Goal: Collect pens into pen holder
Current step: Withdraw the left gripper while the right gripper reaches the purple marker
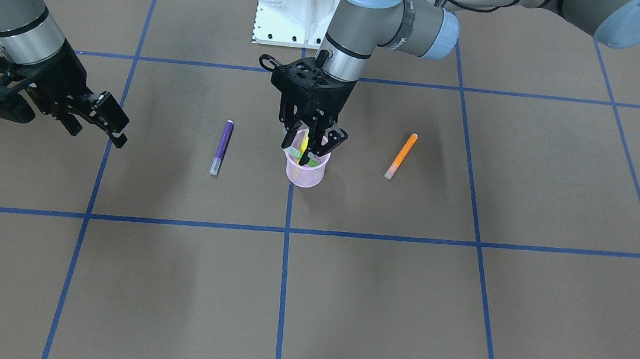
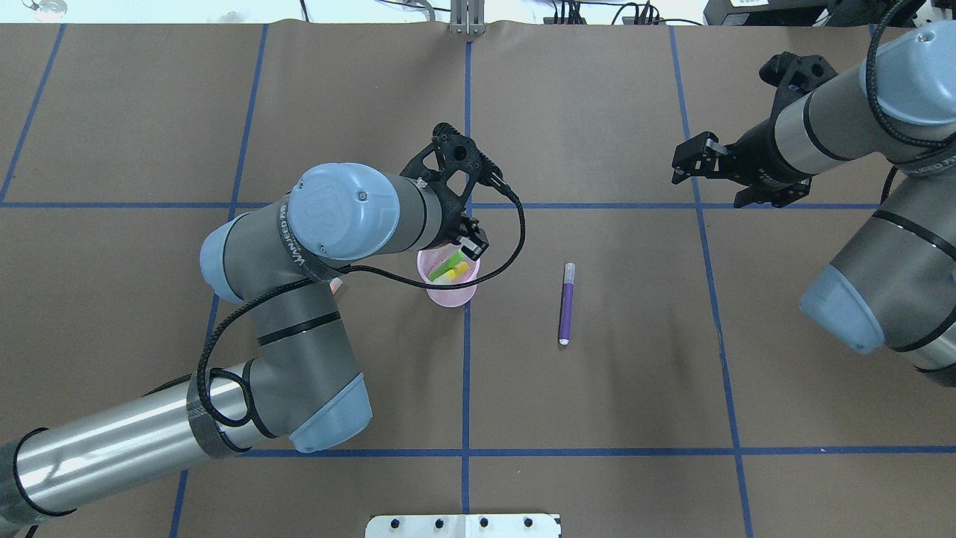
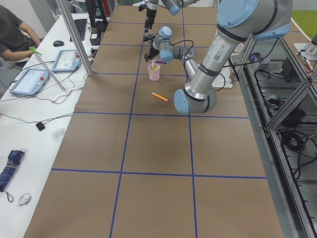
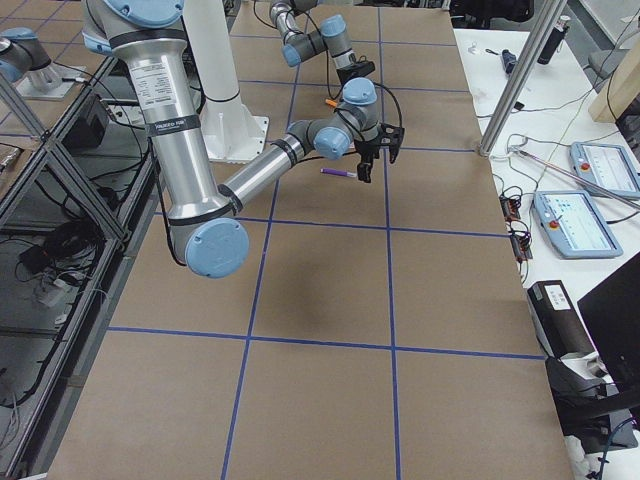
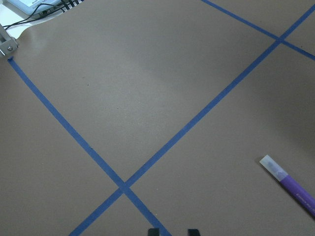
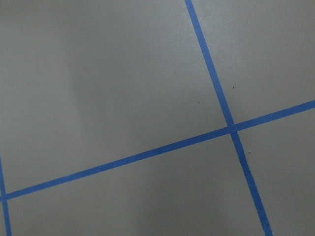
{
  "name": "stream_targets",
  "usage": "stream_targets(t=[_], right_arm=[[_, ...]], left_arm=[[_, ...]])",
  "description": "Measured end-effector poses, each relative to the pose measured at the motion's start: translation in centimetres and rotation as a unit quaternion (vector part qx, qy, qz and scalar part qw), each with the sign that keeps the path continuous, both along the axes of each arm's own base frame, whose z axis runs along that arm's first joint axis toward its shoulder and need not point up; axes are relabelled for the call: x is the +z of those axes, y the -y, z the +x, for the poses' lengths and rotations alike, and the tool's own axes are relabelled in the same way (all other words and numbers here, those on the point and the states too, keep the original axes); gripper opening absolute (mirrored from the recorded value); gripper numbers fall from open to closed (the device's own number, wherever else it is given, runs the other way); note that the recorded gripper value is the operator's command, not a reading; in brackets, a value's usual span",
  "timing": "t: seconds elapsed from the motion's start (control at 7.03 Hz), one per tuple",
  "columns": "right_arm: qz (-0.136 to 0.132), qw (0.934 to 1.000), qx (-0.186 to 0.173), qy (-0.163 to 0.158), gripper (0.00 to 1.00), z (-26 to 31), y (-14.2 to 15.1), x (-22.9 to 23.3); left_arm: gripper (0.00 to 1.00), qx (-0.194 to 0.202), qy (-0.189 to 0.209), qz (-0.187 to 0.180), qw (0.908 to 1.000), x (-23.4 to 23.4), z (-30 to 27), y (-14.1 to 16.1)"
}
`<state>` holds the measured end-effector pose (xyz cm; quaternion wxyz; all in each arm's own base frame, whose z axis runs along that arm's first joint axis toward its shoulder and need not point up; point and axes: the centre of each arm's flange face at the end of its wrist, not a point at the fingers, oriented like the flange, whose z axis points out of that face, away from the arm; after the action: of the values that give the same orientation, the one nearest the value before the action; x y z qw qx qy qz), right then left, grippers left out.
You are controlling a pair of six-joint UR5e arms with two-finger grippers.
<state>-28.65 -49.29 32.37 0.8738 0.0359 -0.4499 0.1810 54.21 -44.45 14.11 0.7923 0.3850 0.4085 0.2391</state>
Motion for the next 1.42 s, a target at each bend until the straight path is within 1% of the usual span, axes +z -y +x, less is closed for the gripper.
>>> stream_targets(t=[0.14,0.28,0.43,0.57,0.71,0.85,1.0,1.28,1.42], right_arm=[[-0.003,1.0,-0.004,-0.002,1.0,-0.6,-0.1,0.3],[-0.008,0.9999,-0.012,-0.006,1.0,-2.0,-0.6,0.7],[-0.007,0.9997,-0.023,-0.01,1.0,-3.8,-1.3,0.8],[-0.008,0.9993,-0.036,-0.008,0.99,-6.1,-2.2,0.2],[-0.014,0.9988,-0.046,-0.004,0.98,-8.4,-3.2,-0.5],[-0.018,0.9985,-0.052,-0.004,0.97,-11.0,-4.5,-1.1],[-0.017,0.9988,-0.046,-0.009,0.94,-14.2,-5.5,-1.8],[-0.017,0.9994,-0.021,-0.024,0.84,-19.1,-6.1,-2.6],[-0.022,0.999,-0.023,-0.03,0.8,-20.4,-6.0,-2.3]], left_arm=[[0.73,-0.002,-0.005,0.001,1.0,-0.2,-0.1,0.0],[0.73,-0.011,-0.016,-0.01,0.9998,-0.5,-0.9,0.4],[0.74,-0.026,-0.027,-0.041,0.9985,-0.4,-1.9,1.3],[0.74,-0.033,-0.029,-0.086,0.9954,0.9,-3.6,2.8],[0.74,-0.028,-0.024,-0.124,0.9916,3.1,-6.0,4.2],[0.74,-0.024,-0.018,-0.15,0.9883,5.7,-8.9,4.6],[0.74,-0.025,-0.018,-0.159,0.9867,7.2,-11.1,4.4],[0.74,-0.031,-0.021,-0.184,0.9821,8.6,-12.9,4.1],[0.74,-0.034,-0.022,-0.201,0.9788,9.5,-13.4,4.2]])
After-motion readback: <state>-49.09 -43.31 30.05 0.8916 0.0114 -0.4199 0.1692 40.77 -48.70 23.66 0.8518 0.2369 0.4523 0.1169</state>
